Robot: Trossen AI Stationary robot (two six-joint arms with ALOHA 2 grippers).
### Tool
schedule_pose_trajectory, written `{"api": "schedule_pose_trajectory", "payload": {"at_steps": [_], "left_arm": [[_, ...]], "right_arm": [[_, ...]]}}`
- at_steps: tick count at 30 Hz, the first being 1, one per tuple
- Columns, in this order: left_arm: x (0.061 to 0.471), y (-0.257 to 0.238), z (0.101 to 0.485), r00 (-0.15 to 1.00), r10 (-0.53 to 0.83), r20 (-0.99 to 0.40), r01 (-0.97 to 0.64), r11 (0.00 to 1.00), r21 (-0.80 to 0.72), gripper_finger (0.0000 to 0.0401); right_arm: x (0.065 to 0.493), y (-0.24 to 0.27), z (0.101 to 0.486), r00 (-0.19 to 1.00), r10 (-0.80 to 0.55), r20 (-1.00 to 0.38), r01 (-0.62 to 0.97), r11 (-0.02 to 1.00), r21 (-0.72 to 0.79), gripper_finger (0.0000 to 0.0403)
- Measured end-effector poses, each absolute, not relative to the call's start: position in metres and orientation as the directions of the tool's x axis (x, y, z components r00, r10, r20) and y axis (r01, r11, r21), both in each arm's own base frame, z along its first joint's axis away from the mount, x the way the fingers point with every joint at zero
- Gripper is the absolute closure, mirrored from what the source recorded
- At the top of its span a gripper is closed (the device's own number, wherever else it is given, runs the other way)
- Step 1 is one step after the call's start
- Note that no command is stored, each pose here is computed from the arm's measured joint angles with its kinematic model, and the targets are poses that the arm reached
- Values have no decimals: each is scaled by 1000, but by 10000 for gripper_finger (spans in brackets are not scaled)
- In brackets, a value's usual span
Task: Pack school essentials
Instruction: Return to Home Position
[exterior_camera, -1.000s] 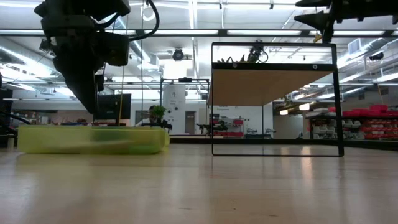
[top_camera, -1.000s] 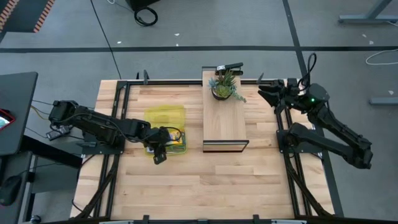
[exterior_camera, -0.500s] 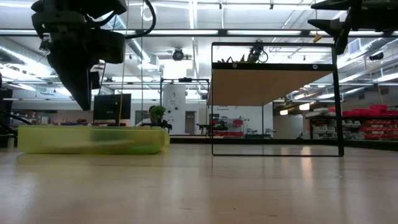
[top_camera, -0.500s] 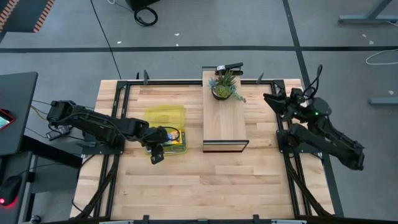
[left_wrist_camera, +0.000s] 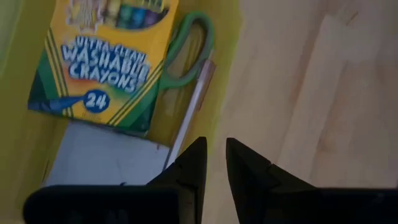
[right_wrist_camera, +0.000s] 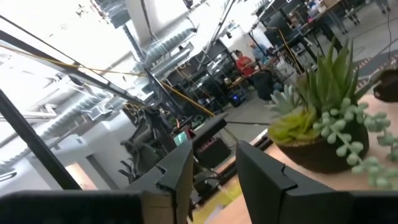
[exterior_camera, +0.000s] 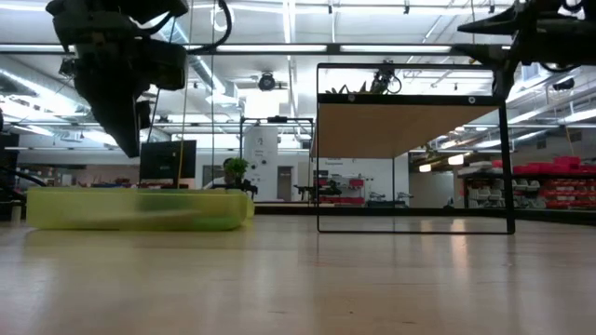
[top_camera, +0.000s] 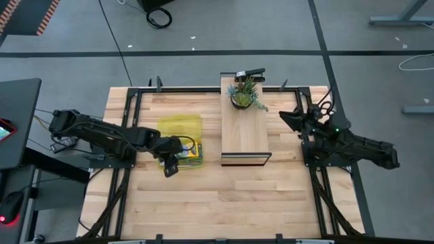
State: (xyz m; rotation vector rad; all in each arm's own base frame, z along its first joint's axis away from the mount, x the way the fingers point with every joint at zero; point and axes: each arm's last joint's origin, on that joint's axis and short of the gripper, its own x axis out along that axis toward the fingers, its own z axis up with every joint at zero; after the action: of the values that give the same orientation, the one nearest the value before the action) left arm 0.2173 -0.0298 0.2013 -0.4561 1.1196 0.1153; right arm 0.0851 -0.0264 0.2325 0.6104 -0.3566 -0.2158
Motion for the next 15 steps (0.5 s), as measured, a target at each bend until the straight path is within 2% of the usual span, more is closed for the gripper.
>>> {"api": "schedule_pose_trajectory", "payload": {"at_steps": [15], "left_arm": [[212,-28,211,480,-124,-869,-354,879,-320,338]], "right_arm": [[95,-17,196,928,-252,275,6,747,665,298]]}}
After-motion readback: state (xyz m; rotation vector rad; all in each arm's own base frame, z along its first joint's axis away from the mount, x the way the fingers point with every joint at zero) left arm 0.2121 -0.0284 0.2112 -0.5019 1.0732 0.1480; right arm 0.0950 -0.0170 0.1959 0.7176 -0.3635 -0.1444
